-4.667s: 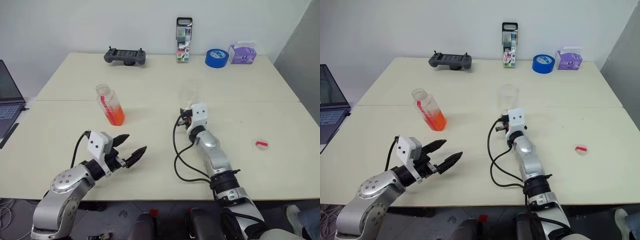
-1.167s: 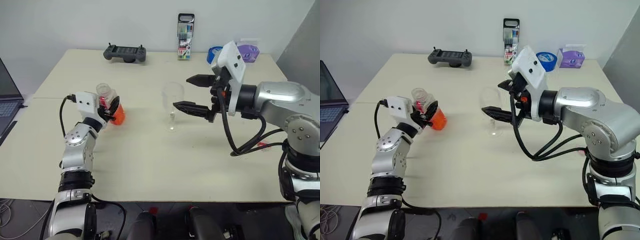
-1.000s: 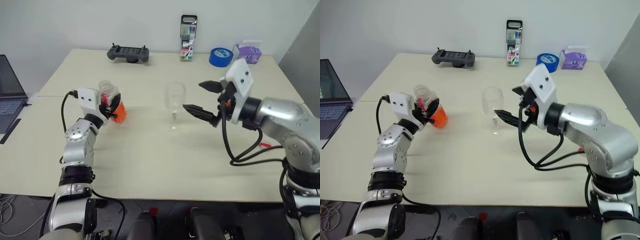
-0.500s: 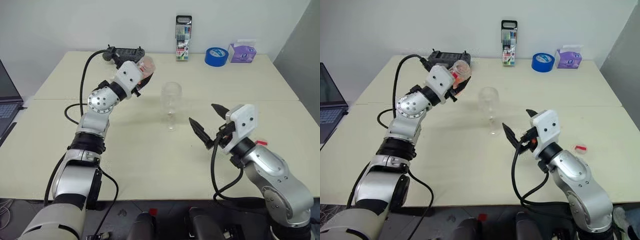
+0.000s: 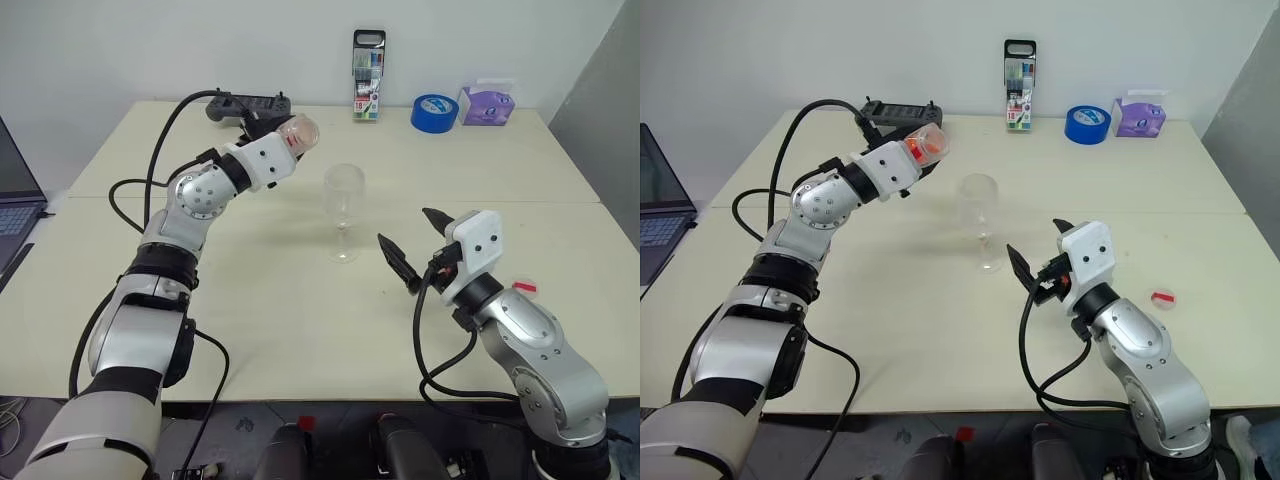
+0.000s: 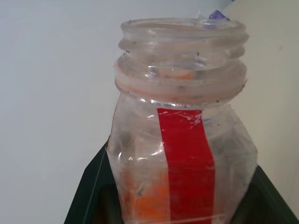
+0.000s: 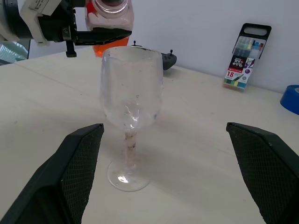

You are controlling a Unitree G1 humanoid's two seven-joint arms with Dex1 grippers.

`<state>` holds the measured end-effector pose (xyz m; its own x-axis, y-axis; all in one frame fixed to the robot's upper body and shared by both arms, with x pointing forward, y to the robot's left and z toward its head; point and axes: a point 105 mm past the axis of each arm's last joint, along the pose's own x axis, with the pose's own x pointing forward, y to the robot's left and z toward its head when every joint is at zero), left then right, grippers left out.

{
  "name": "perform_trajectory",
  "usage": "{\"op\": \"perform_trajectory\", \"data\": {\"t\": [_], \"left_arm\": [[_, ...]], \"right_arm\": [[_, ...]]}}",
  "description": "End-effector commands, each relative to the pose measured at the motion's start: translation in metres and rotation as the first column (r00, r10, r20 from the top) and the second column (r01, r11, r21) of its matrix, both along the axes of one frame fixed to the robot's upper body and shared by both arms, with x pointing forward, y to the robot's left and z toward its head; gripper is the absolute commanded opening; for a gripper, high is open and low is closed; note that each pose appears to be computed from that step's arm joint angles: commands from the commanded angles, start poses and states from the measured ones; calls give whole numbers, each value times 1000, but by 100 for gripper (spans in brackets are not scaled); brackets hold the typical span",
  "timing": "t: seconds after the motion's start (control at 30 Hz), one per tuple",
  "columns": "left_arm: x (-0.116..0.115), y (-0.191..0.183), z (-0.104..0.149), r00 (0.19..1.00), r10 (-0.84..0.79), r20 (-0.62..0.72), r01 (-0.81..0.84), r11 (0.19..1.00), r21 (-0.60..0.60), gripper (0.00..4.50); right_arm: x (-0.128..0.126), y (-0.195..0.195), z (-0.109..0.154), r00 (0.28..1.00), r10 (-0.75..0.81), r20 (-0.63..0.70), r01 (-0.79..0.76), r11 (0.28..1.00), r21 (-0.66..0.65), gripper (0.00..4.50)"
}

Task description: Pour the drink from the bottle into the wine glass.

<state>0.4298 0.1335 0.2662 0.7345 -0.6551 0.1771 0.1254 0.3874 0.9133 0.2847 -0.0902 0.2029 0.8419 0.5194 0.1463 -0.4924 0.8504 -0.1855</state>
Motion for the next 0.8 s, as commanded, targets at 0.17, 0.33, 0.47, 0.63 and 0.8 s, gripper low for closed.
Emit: {"op": "perform_trajectory", "data": {"t": [0.17,0.33,0.47,0.63,0.8], "left_arm": [[-6,-13,25,988,-50,143,35,993,109,177],[-7,-17,23,984,-76,162,46,982,182,177],[-7,-19,24,979,-81,190,37,974,222,177],[-8,-23,26,965,-91,246,20,960,279,177],[-7,-24,31,958,-80,277,5,964,264,177]], "right_arm": [[-2,2,12,999,6,53,-7,1000,16,450],[2,-1,14,999,-10,49,8,999,41,450],[2,2,16,999,9,53,-11,999,40,450],[3,5,14,999,24,37,-25,999,45,450],[4,5,12,1000,23,15,-24,998,63,450]]}}
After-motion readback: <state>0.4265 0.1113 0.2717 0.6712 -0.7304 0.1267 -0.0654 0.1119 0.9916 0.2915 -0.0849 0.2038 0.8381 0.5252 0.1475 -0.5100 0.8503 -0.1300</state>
